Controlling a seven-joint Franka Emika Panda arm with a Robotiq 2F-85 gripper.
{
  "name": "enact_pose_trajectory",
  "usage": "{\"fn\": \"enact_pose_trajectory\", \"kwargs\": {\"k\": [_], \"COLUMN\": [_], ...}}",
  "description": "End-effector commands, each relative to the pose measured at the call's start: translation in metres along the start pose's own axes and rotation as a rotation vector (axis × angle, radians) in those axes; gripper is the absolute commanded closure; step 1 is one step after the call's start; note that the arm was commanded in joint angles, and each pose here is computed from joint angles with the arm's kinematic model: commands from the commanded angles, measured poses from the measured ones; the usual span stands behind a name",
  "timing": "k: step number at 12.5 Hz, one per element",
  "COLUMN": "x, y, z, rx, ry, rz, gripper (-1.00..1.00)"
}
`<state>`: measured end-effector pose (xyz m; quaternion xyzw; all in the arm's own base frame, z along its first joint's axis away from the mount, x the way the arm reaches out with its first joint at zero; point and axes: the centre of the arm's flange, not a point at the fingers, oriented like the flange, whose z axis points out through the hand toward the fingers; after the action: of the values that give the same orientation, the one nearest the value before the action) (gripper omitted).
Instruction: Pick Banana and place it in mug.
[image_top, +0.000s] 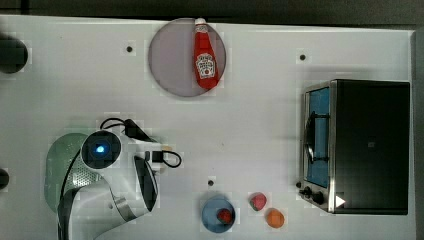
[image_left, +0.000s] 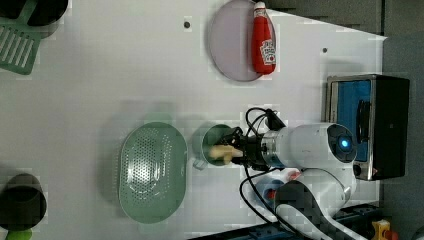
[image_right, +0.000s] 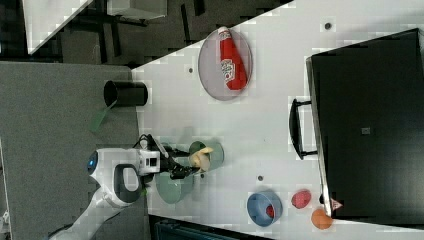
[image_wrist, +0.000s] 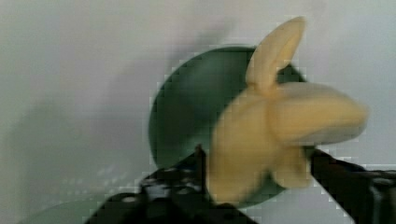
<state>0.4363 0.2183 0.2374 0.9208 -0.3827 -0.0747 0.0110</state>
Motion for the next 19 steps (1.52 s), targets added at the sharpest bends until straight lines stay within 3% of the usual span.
{"fn": "enact_pose_trajectory", "kwargs": {"k": [1, 4, 7, 9, 14, 19], "x": [-0.005, 0.013, 0.043, 0.066, 0.128, 0.166], "y": [-0.014, -0.010, 0.014, 0.039, 0.121, 0.189], "z": [-0.039, -0.073, -0.146, -0.203, -0.321, -0.361], "rx": [0.076, 0.106, 0.082, 0.063, 0.114, 0.134], "ry": [0.058, 0.087, 0.116, 0.118, 0.115, 0.123], "rz": [0.012, 0.053, 0.083, 0.070, 0.156, 0.117], "gripper": [-1.00, -1.00, -1.00, -1.00, -1.00, -1.00]}}
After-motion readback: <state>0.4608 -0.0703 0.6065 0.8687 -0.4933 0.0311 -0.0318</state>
